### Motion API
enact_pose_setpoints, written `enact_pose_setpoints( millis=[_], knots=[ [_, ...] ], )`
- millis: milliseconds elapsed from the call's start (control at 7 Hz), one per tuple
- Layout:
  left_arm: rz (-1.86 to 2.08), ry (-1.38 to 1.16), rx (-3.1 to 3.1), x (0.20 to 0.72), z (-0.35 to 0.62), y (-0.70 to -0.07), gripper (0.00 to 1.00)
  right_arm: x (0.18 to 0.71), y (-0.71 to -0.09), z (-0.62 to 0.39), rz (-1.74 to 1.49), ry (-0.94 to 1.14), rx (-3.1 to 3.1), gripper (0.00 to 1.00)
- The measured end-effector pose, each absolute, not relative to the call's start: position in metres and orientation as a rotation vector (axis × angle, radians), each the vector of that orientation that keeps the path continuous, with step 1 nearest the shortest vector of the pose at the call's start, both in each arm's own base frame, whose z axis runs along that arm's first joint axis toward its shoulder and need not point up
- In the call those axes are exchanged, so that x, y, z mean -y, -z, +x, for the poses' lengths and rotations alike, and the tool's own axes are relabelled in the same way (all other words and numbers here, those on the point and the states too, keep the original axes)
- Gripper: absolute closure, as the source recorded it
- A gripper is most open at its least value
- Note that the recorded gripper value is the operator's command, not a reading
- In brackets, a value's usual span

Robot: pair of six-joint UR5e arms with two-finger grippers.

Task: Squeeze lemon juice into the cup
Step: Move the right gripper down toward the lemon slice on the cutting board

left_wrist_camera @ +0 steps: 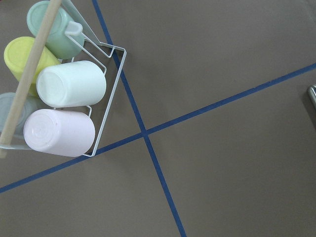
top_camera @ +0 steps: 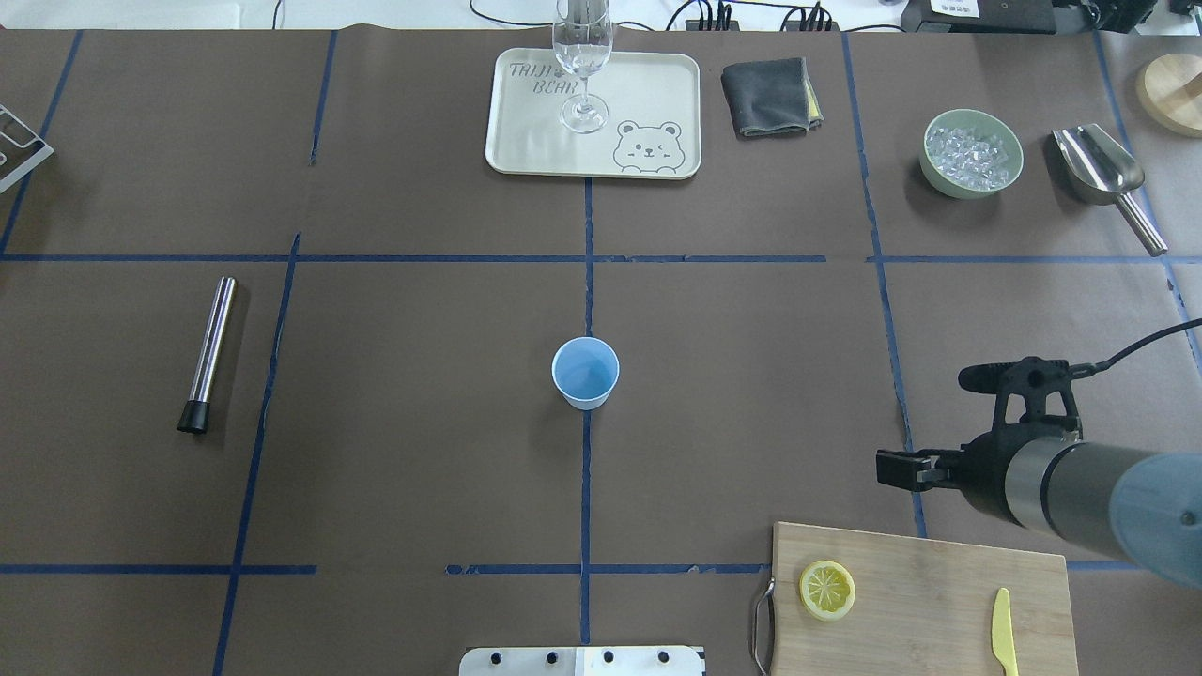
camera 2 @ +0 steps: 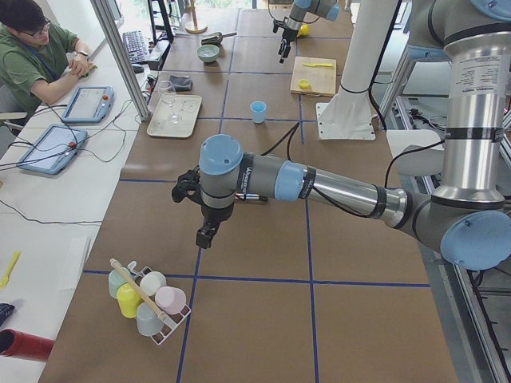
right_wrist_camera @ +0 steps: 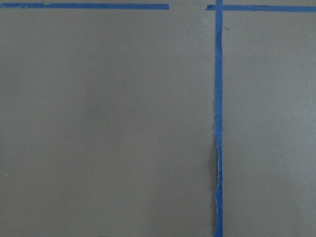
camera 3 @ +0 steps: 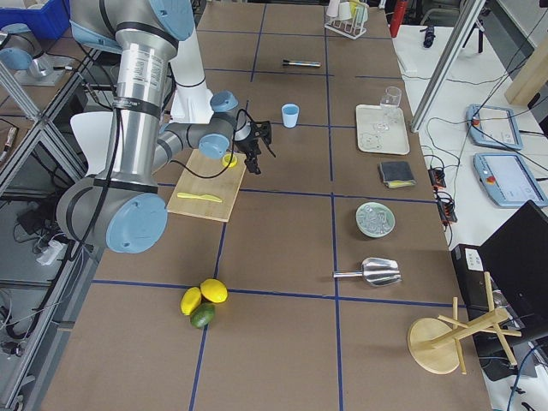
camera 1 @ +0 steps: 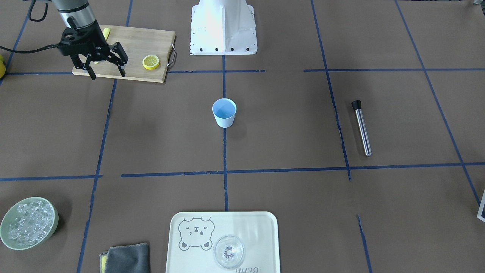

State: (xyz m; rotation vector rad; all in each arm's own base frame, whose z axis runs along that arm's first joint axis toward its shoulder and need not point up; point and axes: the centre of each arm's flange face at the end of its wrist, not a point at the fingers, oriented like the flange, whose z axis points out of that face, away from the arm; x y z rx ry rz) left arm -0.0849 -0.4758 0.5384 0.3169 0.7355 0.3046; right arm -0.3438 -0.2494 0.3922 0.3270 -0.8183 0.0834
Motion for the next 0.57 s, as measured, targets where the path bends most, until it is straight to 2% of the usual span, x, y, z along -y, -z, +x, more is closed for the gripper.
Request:
enact_pose_setpoints(
  millis=[571],
  knots=[
    [0.345,-0.316,-0.73,0.476,-0.085,-0.535,0.0,0.209,-0.346,-0.42,0.291,-0.115,0.767,0.0]
  ],
)
